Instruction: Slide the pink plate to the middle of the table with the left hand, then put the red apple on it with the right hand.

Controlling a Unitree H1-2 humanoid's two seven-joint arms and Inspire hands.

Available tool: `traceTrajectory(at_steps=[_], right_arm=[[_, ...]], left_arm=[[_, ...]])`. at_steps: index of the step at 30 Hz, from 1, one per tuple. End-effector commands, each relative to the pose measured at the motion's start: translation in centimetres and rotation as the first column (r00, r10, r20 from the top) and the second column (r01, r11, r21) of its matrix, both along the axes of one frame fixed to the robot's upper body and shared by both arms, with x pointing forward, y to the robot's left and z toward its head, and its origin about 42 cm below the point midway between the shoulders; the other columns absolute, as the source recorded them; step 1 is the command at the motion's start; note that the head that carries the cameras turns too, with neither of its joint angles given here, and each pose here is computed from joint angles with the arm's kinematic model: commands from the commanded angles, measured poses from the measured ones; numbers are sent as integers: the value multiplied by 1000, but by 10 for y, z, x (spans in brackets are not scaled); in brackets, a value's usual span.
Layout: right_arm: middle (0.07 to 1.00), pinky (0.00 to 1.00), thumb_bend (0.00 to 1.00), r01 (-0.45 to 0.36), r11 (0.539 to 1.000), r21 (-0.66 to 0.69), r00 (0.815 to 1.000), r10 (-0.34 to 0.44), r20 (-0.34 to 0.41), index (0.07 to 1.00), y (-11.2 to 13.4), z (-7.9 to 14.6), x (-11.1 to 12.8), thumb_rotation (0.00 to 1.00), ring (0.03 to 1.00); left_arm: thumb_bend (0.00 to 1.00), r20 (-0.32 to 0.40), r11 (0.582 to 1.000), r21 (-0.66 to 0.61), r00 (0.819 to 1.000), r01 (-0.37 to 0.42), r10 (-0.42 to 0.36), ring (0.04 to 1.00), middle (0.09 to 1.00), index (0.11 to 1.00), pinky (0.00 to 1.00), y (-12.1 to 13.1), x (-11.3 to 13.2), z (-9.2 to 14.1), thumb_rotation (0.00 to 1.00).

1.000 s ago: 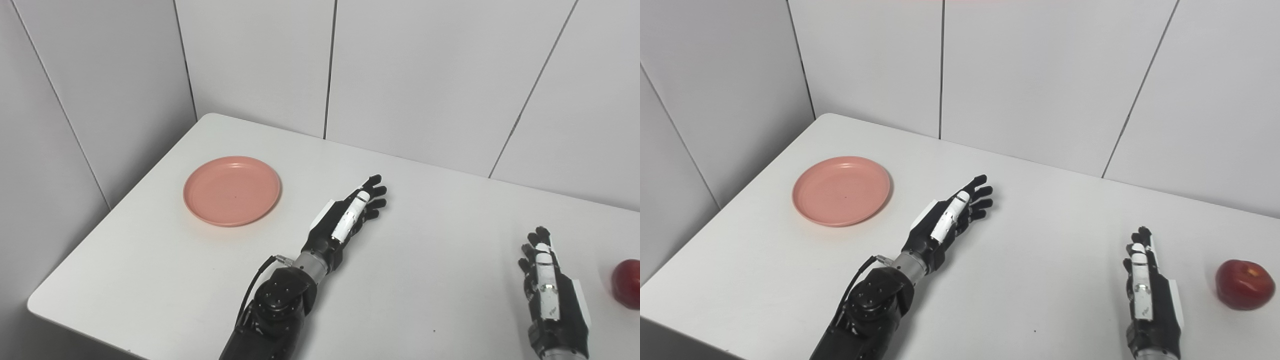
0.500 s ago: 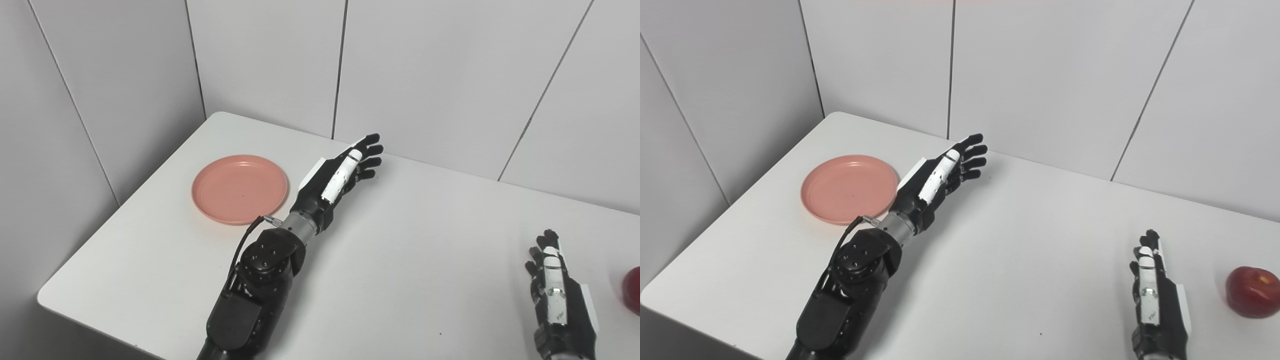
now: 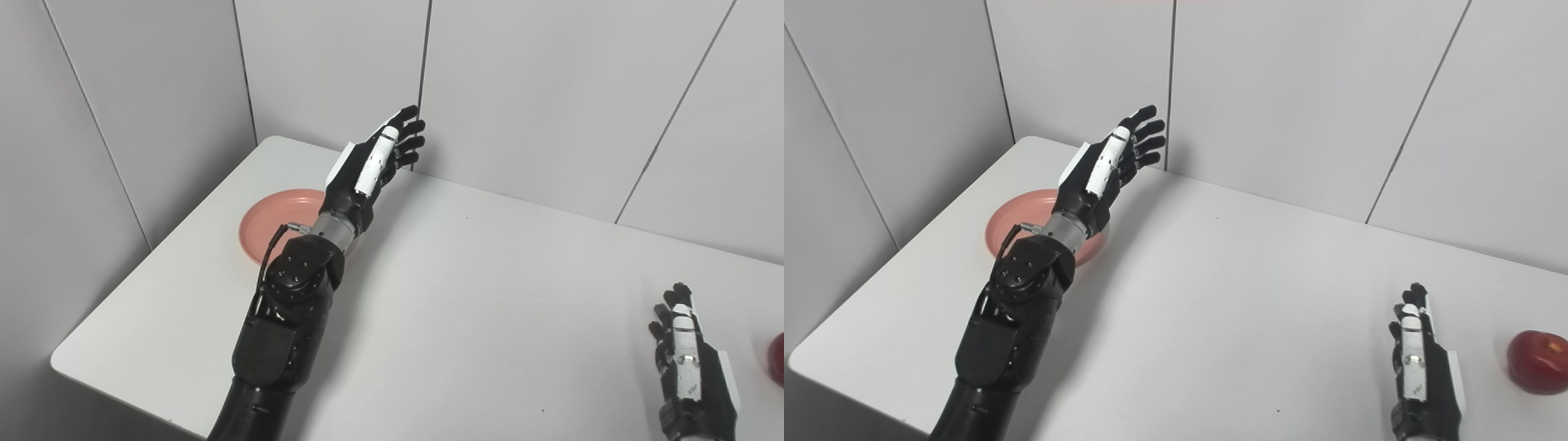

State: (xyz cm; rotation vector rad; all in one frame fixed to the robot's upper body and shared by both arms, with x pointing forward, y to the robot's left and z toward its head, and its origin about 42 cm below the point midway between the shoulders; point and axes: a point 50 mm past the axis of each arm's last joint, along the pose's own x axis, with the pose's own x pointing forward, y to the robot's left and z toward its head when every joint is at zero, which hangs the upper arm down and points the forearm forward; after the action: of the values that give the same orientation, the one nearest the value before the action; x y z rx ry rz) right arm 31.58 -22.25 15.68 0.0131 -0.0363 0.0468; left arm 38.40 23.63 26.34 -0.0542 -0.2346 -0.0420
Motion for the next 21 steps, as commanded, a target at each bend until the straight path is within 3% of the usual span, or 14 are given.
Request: traceTrajectory(at_steps=[1, 8, 13, 21], right_arm=[[995, 1000, 74, -12, 1000, 8, 997, 11, 78, 1000, 0, 21, 5, 1000, 992], [991, 1000, 79, -22, 1000, 16, 997, 20, 78, 1000, -1, 22, 4, 1000, 987], [994, 1000, 76, -27, 999, 22, 996, 25, 82, 1000, -2, 23, 4, 1000, 989], [996, 1000, 68, -33, 999, 22, 996, 31, 87, 1000, -4, 22, 4, 1000, 992]], left_arm=[[441, 97, 1000, 0, 995, -1, 1, 894, 905, 891, 889, 4, 7, 32, 1000], [399, 123, 996, -16, 988, -87, 89, 885, 897, 884, 876, 34, 15, 42, 1000], [421, 130, 992, -43, 983, -123, 127, 895, 905, 889, 885, 58, 19, 45, 999], [420, 124, 971, -53, 964, -232, 237, 886, 893, 877, 877, 92, 17, 53, 1000]])
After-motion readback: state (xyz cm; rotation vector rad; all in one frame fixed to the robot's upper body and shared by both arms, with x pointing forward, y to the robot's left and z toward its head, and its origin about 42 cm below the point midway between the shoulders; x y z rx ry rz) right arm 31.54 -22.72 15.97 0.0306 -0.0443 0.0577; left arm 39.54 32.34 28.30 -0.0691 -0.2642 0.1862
